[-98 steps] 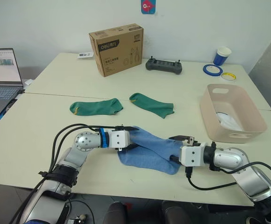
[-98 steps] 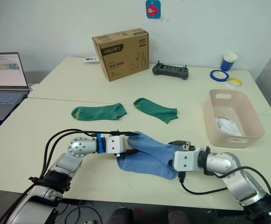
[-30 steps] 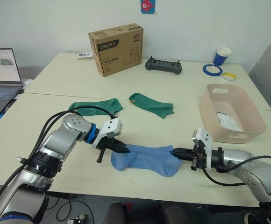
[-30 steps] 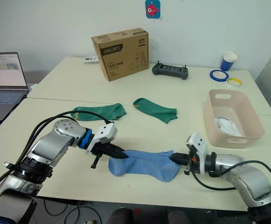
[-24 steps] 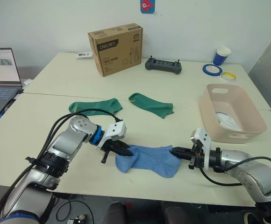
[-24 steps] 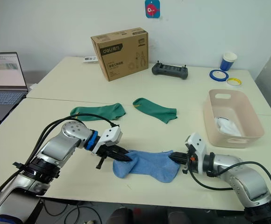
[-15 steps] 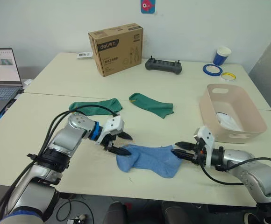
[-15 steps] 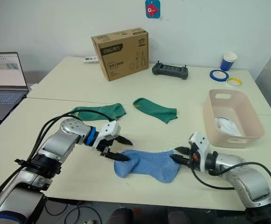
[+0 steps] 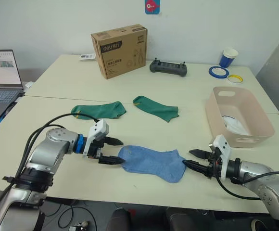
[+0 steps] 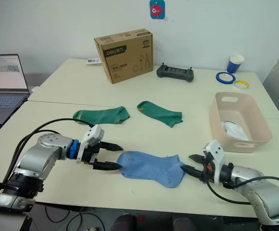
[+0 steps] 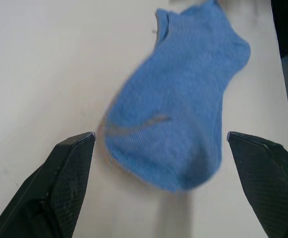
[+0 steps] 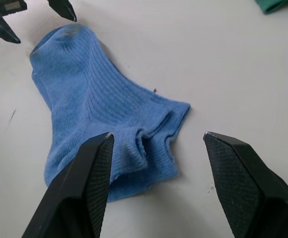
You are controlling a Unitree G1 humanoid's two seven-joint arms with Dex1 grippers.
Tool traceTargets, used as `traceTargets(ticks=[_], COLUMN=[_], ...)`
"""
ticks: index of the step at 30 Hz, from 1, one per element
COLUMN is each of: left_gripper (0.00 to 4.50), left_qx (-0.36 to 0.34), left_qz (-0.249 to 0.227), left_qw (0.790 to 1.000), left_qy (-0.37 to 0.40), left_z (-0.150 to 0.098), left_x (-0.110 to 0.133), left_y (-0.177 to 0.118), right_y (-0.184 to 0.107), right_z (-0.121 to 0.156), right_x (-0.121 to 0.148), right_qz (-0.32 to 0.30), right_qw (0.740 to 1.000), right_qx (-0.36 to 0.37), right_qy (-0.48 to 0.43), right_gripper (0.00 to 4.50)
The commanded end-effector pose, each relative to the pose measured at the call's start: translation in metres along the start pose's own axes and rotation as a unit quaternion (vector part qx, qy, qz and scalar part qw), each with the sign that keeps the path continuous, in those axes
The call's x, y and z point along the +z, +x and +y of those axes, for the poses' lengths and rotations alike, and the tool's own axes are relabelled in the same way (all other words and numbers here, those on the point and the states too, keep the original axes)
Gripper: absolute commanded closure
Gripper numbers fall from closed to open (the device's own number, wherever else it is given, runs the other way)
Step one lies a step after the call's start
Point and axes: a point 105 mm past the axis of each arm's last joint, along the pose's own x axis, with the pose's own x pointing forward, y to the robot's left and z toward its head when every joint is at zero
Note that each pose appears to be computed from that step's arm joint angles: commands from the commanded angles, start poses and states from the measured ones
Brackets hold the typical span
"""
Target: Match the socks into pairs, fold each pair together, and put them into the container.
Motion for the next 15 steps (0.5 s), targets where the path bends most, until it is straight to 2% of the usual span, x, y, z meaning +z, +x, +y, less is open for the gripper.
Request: traceTargets(ticks=[1,7,11,13,15], left_gripper=[0.06,0.06,0.06,0.01,0.4], left_qx=[0.029,0.047,0.044,0.042,0.042], left_qz=[-0.02,-0.028,-0.033,-0.027,-0.021], left_qw=[0.999,0.998,0.998,0.999,0.999], left_qy=[0.017,-0.001,-0.008,-0.009,-0.009], left_z=[0.0024,0.0044,0.002,0.0011,0.0012], left_x=[0.0124,0.0076,0.0067,0.005,0.0031], left_y=[-0.0061,-0.0029,0.0034,0.0037,0.0033], right_y=[-0.004,-0.0046,0.0004,0.0005,0.0002], right_z=[0.0097,0.0104,0.0138,0.0158,0.0181], right_x=[0.0064,-0.0015,0.0028,0.0032,0.0021], right_qz=[-0.008,0.006,-0.013,-0.012,-0.009], right_qw=[1.0,1.0,0.999,0.999,0.999], right_qx=[0.017,0.017,0.024,0.03,0.036], right_qy=[-0.005,0.003,0.019,0.016,0.013], right_gripper=[1.39,1.39,1.39,1.78,2.37])
